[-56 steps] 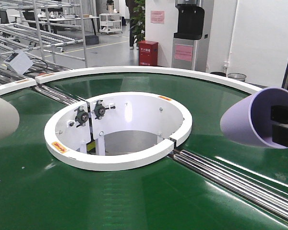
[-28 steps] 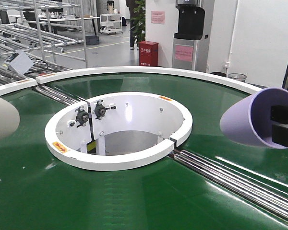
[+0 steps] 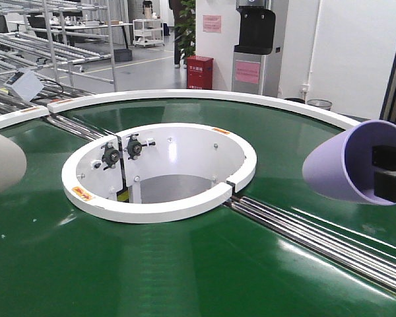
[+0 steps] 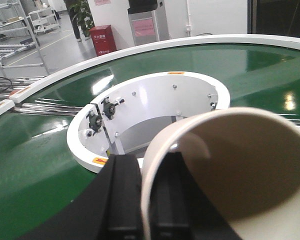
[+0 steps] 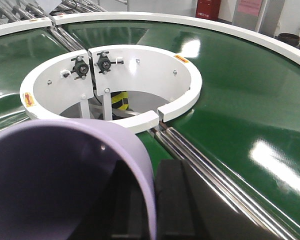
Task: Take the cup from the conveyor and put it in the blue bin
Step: 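Hold both cups raised while the base turns away from the conveyor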
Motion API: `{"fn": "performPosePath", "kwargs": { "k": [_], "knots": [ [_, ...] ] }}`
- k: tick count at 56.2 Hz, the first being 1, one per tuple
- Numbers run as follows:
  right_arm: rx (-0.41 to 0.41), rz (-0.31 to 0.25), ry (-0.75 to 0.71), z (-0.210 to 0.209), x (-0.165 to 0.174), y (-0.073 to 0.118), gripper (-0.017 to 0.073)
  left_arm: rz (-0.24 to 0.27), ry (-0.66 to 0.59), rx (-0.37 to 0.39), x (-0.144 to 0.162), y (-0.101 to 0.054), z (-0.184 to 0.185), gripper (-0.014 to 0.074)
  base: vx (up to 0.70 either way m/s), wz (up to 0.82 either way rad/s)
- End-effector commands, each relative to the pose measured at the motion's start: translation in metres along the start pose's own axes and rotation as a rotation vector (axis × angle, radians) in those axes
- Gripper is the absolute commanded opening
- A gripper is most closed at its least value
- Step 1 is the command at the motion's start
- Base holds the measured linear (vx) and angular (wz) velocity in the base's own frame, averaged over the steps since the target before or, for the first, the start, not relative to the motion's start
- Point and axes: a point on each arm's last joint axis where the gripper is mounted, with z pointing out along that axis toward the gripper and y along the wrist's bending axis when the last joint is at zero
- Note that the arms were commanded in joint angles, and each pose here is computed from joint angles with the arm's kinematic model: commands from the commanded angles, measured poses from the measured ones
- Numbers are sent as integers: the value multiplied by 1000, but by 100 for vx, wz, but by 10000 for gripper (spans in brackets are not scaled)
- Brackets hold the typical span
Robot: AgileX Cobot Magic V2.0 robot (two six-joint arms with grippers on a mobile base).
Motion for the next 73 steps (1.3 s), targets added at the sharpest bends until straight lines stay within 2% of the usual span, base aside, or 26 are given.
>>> {"fn": "performPosePath", "kwargs": {
  "k": [1,44,73],
  "knots": [
    [-4,-4,-134,-11,-18,1,-9,-22,-112,-33,-17,3,-6,-6,-17,-7],
    [-4,-4,-135,-11,-18,1,-9,-22,-112,-33,-17,3,-6,-6,-23,-3],
    [-4,-4,-135,-11,-18,1,-9,-22,-112,-33,-17,3,-6,-6,-19,-32]
  ]
}}
